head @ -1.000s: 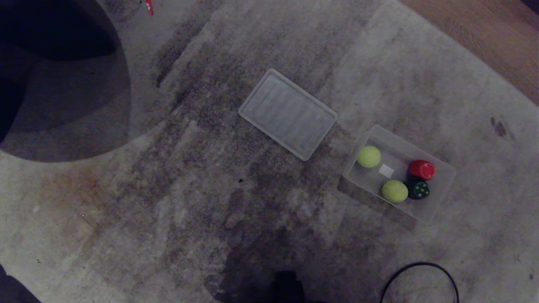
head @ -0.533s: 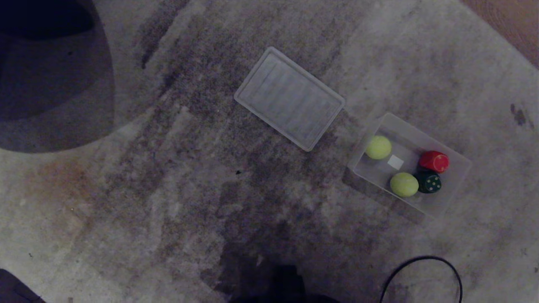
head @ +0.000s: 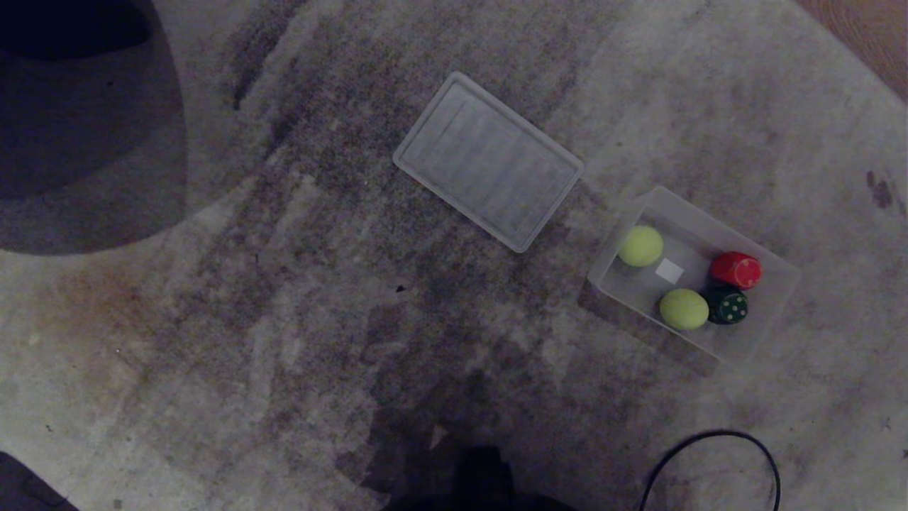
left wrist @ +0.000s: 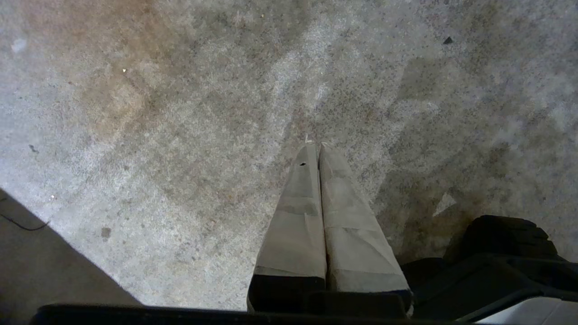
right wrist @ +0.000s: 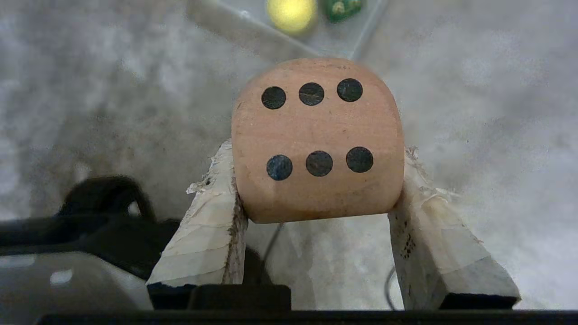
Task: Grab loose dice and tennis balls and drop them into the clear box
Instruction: Put the toys in the box
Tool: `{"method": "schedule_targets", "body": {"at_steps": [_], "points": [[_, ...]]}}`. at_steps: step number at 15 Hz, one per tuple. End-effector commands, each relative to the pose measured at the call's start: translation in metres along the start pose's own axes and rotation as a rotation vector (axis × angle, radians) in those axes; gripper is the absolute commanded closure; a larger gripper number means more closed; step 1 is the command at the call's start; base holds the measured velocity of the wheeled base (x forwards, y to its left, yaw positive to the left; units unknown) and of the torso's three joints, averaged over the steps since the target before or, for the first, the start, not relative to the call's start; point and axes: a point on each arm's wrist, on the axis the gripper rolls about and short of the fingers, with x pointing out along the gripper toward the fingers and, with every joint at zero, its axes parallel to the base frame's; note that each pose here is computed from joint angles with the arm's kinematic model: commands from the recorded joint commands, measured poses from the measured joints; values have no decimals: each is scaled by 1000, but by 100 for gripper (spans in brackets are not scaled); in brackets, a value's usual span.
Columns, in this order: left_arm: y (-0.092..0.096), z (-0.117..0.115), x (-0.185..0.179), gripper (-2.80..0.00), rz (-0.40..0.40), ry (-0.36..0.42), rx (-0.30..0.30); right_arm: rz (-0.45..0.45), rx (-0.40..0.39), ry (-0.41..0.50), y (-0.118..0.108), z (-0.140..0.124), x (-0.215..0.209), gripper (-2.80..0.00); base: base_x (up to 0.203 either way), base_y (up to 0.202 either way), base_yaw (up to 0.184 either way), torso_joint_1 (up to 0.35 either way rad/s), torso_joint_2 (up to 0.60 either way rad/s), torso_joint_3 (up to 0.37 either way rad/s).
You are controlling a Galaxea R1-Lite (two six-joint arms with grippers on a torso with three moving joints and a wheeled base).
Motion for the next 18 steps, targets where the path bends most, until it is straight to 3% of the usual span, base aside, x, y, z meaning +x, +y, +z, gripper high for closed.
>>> {"method": "schedule_targets", "body": {"at_steps": [1,3,5,8,13,15,18], "points": [[0,0,0,0,1,3,-1,-17,7,-23,1,26,-2,0,0,0,0,0,0,0],[0,0,0,0,1,3,-1,-33,52,64,4,59,11,0,0,0,0,0,0,0],[0,0,0,0,1,3,0,-60,103,214,6,89,48,0,0,0,0,0,0,0],[0,0,0,0,1,3,-1,-95,159,335,9,107,115,0,0,0,0,0,0,0],[0,0,0,0,1,3,-1,-165,211,327,10,89,225,0,0,0,0,0,0,0],[0,0,0,0,1,3,-1,-147,223,304,17,75,258,0,0,0,0,0,0,0],[0,0,0,0,1,3,-1,-58,298,196,41,71,296,0,0,0,0,0,0,0]]}}
